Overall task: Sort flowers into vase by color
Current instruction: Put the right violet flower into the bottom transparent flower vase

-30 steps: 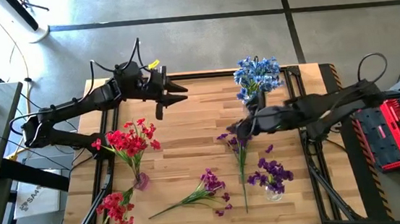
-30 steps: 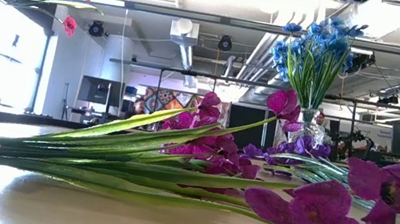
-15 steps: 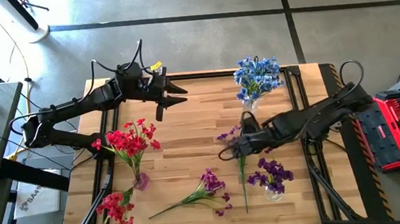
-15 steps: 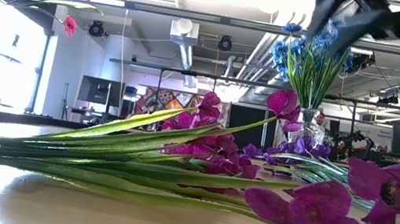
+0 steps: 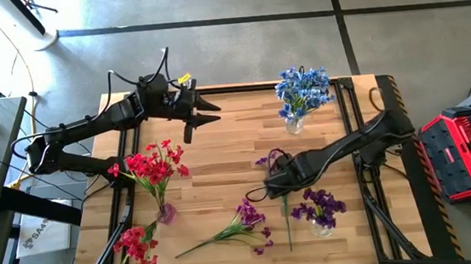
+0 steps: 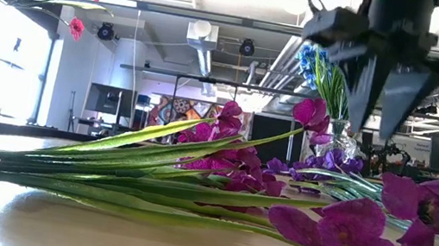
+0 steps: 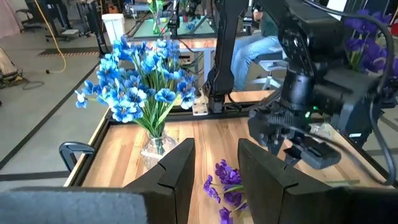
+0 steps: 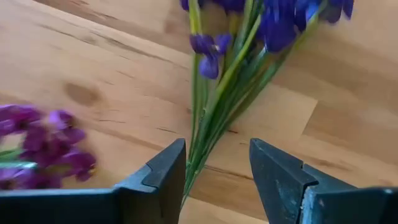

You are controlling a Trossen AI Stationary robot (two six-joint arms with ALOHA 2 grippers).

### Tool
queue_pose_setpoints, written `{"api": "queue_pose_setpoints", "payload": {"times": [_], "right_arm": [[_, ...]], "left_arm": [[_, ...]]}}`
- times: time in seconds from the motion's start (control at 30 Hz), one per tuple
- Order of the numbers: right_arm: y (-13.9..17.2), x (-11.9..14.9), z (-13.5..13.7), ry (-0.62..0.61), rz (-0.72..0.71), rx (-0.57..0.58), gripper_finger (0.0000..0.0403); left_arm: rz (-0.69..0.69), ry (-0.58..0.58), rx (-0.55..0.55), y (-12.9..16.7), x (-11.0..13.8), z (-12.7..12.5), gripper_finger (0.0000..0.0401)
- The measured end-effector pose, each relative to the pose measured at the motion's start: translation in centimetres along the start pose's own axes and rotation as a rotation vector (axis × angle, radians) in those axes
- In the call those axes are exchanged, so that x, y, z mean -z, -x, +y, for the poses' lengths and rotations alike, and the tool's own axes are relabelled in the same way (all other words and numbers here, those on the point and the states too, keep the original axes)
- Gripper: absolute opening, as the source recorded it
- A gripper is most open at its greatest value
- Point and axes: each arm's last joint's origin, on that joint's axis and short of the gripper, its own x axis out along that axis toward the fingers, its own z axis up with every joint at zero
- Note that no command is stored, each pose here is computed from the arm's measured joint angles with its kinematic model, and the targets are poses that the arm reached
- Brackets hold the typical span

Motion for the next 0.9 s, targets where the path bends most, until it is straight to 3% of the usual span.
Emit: {"api": "queue_pose_setpoints", "payload": {"times": [0.47,0.73,0.9], "right_arm": [[-4.1,0.0,1.4,-0.023,0.034,0.059,0.0165],[-6.1,-0.7,0.1,-0.051,0.037,0.094,0.0162],[-6.8,-1.2,-0.4,-0.048,0.053,0.096,0.0134]], "left_arm": [[0.043,0.02,0.007,0.0,0.4,-0.1,0.0108],[0.043,0.012,0.007,0.0,0.4,-0.1,0.0108],[0.043,0.011,0.007,0.0,0.4,-0.1,0.0108]]}}
